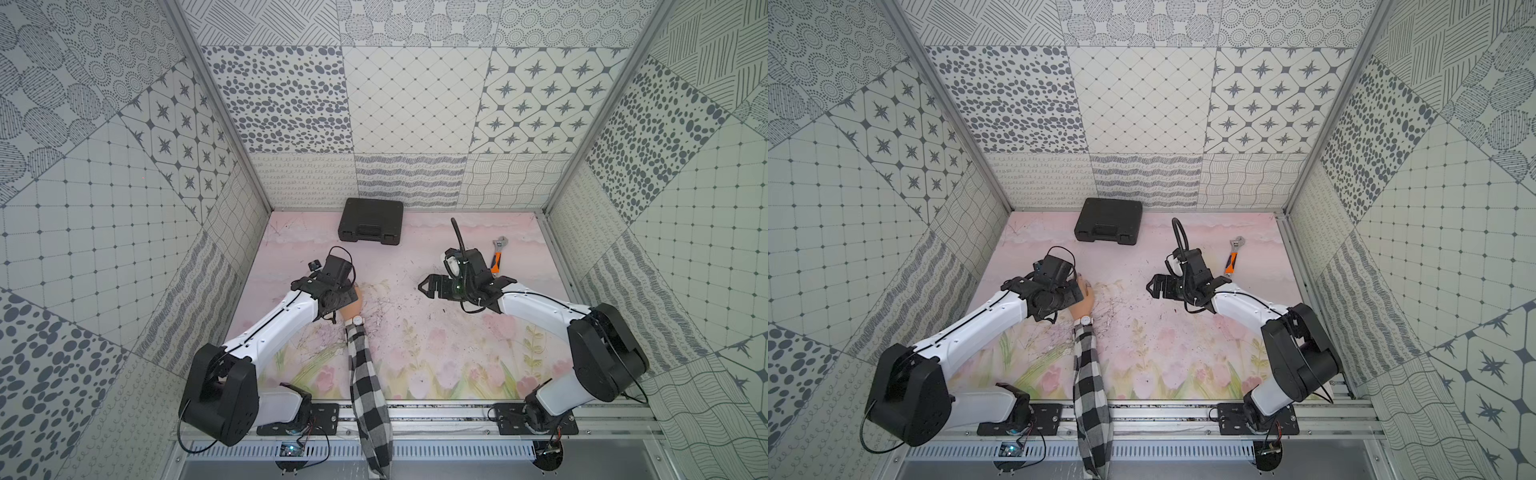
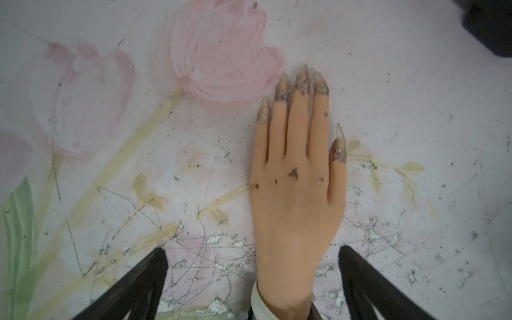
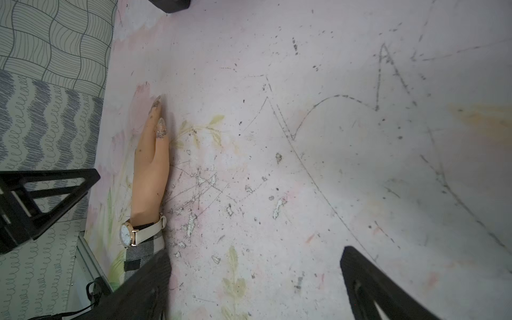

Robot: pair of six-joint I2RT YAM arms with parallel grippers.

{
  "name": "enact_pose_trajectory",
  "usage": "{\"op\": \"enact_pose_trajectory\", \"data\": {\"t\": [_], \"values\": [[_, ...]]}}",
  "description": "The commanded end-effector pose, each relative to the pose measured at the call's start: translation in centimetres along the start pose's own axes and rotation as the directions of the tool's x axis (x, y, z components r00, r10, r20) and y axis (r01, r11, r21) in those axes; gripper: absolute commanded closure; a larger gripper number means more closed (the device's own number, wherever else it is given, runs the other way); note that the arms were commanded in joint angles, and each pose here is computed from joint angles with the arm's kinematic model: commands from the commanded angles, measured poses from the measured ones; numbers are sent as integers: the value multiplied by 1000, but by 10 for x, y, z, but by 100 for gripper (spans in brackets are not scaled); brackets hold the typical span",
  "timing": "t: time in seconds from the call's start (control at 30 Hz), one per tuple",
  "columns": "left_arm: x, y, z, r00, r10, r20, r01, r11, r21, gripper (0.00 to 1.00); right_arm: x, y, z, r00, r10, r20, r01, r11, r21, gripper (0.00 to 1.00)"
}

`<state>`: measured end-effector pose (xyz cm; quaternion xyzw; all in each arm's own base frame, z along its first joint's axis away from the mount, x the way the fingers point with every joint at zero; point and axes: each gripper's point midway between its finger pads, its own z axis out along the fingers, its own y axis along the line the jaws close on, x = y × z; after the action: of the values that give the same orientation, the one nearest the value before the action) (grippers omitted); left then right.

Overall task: Take off the watch
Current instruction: Adjust the hand at the center of the board.

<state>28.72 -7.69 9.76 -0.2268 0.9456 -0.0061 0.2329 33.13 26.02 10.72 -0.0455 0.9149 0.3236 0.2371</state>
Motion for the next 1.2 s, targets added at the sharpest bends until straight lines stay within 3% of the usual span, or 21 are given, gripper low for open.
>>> {"op": "enact_pose_trajectory", "data": {"t": [0.0, 0.2, 0.5, 0.67, 1.17], "values": [[37, 7, 6, 992, -48, -114, 37, 995, -95, 2, -16, 32, 8, 1000, -1, 12, 3, 993, -115, 2], [47, 1, 8, 991, -2, -136, -13, 993, -114, 2, -6, 47, 25, 999, -6, -34, -1, 983, -182, 2], [72, 6, -22, 991, 62, -121, -72, 994, -79, 2, 1, 63, 45, 995, 2, -102, -29, 964, -263, 4], [94, 6, -16, 987, 55, -153, -67, 995, -76, 2, -1, 67, 52, 994, 12, -109, -42, 959, -279, 5], [111, -19, 5, 981, 117, -152, -117, 993, 13, 4, -3, 62, 60, 994, 28, -107, -55, 964, -261, 5]]}}
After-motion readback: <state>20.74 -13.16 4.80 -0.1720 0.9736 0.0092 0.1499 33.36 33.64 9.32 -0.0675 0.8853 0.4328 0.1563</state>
